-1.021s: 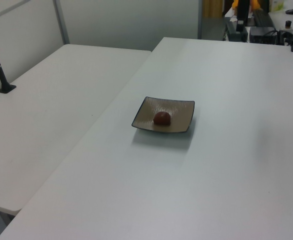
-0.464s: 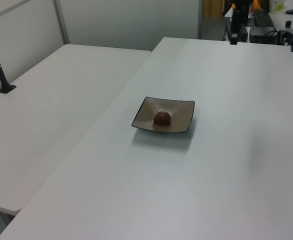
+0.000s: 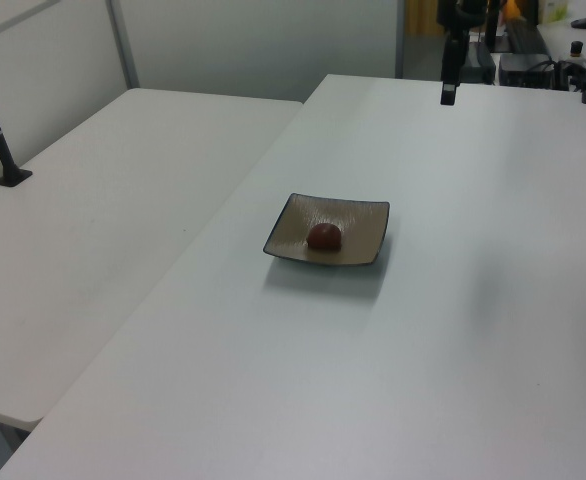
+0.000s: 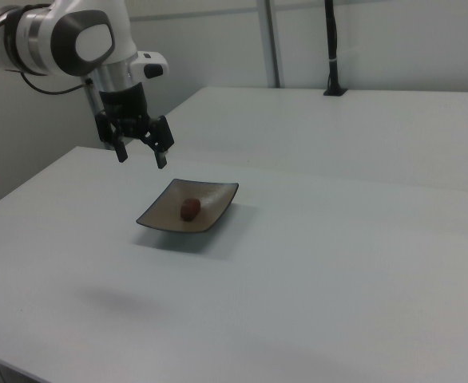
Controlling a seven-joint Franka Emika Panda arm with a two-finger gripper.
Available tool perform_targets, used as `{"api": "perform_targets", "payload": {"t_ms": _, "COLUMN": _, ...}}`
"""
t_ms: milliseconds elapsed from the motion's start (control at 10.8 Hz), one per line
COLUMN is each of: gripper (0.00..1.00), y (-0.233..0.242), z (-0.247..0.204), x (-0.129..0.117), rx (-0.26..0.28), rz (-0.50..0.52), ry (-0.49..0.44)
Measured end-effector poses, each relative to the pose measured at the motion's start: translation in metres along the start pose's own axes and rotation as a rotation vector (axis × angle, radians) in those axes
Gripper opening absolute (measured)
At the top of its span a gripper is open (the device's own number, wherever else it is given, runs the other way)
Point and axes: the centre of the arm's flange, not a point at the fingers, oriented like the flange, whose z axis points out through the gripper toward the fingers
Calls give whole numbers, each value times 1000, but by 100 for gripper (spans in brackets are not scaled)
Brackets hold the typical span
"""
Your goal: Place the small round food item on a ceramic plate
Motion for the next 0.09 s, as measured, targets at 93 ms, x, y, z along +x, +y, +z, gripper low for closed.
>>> {"api": "perform_targets", "payload": {"t_ms": 93, "gripper": 100, "y": 1, "z": 0, "x": 1, "rx": 0, "rz": -2, "ry": 1}}
